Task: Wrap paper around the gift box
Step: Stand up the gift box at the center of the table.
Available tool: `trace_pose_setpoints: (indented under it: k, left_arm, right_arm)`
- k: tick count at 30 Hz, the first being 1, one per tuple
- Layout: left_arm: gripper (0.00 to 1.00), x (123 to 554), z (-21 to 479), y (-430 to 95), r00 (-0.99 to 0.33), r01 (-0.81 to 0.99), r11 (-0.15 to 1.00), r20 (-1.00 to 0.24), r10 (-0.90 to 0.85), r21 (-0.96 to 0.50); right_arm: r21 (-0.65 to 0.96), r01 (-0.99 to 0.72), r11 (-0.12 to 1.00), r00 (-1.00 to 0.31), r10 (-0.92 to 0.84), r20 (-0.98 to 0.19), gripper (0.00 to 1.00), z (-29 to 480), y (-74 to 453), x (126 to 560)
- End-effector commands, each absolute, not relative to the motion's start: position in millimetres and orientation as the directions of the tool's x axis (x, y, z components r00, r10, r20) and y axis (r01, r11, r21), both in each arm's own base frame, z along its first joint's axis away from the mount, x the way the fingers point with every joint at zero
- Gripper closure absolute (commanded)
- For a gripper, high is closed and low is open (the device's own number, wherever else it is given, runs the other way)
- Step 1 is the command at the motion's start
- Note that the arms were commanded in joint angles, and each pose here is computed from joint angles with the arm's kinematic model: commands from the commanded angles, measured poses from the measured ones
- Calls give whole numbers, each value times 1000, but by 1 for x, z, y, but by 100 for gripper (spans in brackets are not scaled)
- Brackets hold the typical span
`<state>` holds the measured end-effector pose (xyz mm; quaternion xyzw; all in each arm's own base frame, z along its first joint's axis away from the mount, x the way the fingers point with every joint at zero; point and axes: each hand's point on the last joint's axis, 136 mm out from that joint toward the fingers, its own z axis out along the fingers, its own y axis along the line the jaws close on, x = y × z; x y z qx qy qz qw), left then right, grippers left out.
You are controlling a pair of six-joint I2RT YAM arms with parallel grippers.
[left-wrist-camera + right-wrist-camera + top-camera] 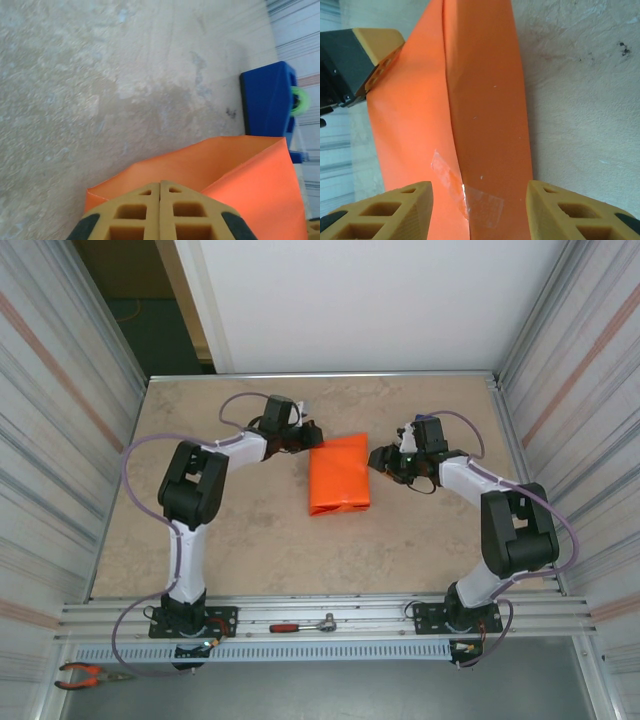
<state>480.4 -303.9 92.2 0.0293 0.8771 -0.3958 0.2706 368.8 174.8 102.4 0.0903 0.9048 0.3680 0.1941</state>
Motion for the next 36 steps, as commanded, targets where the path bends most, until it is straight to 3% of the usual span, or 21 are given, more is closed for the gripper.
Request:
trace_pose_setpoints:
  k: [1,8,13,24,36]
  left_arm:
    - [100,486,167,-311,-722,453,608,-668,-179,-652]
    - [100,474,226,-306,-581,572,571,-782,-224,-589]
    - [100,459,245,-302,-500,642,548,-834,-232,-537]
    - [100,414,238,-293,-368,757,500,-907,-206,-420]
    - [100,372,229,-292,-331,777,505,-926,-180,-376]
  right_arm:
    - [740,-10,673,-899,318,-302,48,120,177,368]
    - [781,-126,612,-871,308,-382,46,157,185,370]
    - [773,-206,600,-834,306,-460,35,183,186,369]
    - [723,-271,635,-768,311,-560,26,203,184,357]
    - [609,-315,728,-745,208,-633,20,197,218,339]
